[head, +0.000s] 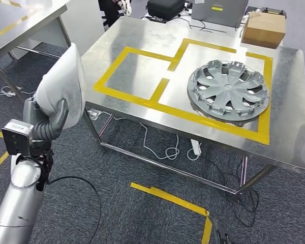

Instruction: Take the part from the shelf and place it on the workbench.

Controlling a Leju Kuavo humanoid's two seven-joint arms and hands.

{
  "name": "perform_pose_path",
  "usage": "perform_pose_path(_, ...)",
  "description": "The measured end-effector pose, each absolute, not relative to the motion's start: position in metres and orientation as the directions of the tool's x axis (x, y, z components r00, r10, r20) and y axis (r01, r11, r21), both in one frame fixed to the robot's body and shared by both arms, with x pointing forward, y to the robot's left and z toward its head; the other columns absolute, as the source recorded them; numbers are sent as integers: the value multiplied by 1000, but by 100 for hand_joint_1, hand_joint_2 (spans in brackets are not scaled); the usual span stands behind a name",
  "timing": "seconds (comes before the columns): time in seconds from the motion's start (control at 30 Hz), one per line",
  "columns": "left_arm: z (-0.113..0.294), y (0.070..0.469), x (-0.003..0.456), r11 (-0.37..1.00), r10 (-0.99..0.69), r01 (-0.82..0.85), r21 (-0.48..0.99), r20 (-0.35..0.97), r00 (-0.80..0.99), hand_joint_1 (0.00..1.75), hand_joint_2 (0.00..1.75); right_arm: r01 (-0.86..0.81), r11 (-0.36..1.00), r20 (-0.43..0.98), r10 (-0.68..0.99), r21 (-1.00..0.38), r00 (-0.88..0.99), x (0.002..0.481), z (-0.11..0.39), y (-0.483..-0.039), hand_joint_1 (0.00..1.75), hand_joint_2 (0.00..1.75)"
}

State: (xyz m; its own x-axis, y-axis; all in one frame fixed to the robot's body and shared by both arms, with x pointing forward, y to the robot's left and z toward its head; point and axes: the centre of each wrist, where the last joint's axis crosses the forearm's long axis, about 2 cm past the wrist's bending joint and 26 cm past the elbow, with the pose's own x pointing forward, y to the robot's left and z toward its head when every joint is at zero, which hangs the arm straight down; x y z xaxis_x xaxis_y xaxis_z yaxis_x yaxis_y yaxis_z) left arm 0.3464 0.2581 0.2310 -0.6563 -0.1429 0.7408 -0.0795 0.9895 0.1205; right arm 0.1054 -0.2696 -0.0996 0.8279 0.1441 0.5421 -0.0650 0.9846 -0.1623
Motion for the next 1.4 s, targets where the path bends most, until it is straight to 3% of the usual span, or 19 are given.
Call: perform_pose_path(1.4, 231, 252, 346, 991, -132, -59, 124, 736, -664, 175, 175, -29, 994, 551, 83, -106, 830, 106, -100, -270, 0, 0)
